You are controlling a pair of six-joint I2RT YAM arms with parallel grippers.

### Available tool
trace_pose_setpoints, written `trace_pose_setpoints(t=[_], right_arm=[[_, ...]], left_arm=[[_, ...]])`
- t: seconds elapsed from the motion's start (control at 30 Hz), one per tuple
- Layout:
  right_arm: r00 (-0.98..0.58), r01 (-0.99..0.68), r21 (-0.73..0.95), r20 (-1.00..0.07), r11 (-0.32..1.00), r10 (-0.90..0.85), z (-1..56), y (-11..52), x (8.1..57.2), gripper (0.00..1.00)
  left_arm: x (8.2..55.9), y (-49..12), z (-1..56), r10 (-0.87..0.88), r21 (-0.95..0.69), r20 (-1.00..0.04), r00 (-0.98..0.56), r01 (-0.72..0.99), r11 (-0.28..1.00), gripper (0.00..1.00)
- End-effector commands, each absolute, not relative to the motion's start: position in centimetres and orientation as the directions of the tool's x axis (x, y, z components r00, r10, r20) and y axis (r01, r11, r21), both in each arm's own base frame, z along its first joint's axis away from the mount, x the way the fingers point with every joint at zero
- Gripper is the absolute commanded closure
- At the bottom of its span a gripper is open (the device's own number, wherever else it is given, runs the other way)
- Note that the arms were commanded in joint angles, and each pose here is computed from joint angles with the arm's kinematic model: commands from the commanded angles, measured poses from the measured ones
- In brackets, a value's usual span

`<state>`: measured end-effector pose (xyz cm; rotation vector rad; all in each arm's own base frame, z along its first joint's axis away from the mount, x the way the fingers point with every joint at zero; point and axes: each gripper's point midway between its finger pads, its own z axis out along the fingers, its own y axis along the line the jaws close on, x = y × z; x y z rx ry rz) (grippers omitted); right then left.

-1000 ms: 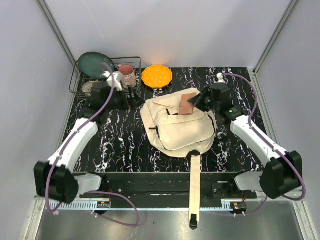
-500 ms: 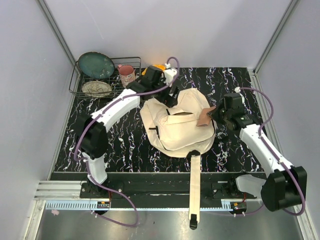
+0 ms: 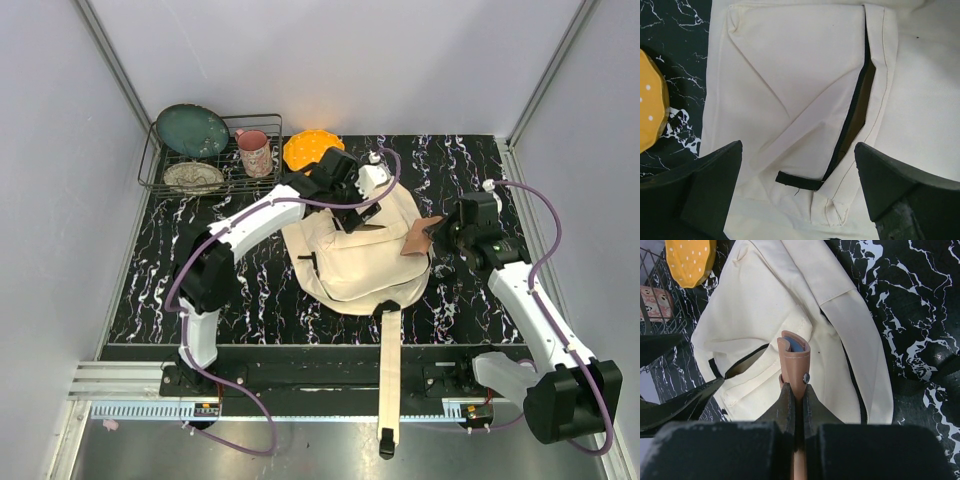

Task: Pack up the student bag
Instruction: Place the personal item in the student bag.

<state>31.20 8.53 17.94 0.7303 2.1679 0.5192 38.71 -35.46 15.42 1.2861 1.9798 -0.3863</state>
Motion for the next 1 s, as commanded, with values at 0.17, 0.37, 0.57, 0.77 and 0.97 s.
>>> trace_pose_setpoints(t=[0.17,0.37,0.57,0.77,0.97], right_arm=[[-0.519,0.317,0.578,-0.557,0.752,0.648,18.6,8.3,31.3,1.00],[-0.519,0.309,0.592,-0.551,0.744,0.653,18.7,8.6,31.3,1.00],[-0.521,0.314,0.594,-0.545,0.741,0.657,18.4,8.6,31.1,1.00],[-0.540,0.297,0.615,-0.523,0.730,0.660,18.1,9.3,31.0,1.00],[-0.618,0.178,0.770,-0.396,0.612,0.679,18.2,13.7,31.9,1.00]], left_arm=[[39.5,-38.2,16.6,0.682,0.237,-0.723,-0.108,0.889,0.392,0.04],[40.0,-38.7,15.6,0.705,0.264,-0.701,-0.102,0.882,0.390,0.10],[41.0,-38.7,14.8,0.719,0.290,-0.685,-0.113,0.864,0.412,0.25],[41.8,-38.7,14.7,0.715,0.304,-0.687,-0.126,0.845,0.440,0.61],[42.0,-38.6,15.4,0.696,0.298,-0.703,-0.147,0.828,0.475,1.00]])
